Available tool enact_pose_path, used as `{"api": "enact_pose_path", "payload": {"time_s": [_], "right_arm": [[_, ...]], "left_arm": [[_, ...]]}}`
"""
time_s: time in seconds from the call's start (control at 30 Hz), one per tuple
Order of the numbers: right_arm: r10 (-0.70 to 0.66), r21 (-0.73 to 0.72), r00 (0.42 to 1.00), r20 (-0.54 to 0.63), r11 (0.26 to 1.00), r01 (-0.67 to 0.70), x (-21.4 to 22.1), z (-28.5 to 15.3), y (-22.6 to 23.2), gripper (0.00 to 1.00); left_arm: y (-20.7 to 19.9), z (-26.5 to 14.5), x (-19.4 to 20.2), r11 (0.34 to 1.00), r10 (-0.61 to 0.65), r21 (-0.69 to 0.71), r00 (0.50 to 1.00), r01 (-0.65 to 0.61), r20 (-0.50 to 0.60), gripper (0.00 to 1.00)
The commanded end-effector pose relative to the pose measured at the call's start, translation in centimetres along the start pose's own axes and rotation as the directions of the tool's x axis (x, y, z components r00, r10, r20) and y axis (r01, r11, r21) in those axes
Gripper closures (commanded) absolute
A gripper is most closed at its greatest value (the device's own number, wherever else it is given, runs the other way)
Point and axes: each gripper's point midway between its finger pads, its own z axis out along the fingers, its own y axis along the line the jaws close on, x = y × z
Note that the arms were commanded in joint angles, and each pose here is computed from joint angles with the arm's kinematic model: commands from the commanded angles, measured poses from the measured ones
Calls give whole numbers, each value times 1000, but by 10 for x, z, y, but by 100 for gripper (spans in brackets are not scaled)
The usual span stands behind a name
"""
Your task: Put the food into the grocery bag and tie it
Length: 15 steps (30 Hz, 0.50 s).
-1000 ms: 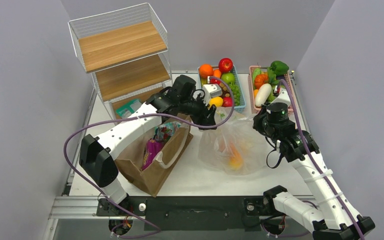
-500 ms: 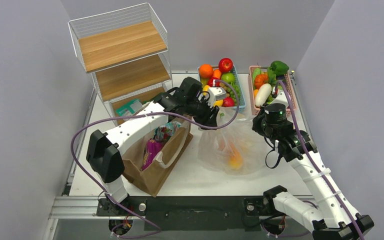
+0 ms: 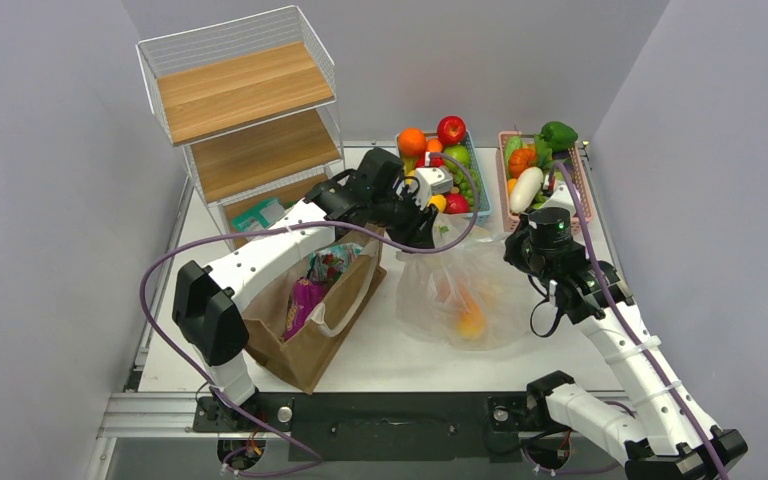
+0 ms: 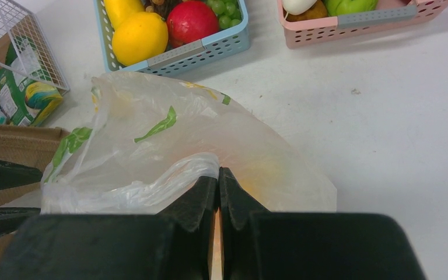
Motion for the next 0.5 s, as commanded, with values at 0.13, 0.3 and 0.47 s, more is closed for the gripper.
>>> {"api": "enact_pose_path", "payload": {"time_s": [0.13,0.3,0.47], "right_arm": [[-6,-20,1000,21,1000,6,-5,1,5,100],[-5,-19,1000,24,1000,5,-5,0,4,100],[-5,-19,1000,27,1000,5,-6,-1,4,100]], "left_arm": [[-6,-13,-21,999,32,1,998,-32,54,70],[-3,-7,-18,999,31,-13,998,-30,46,80],[-5,-1,-13,995,78,-61,997,-77,20,96]]}}
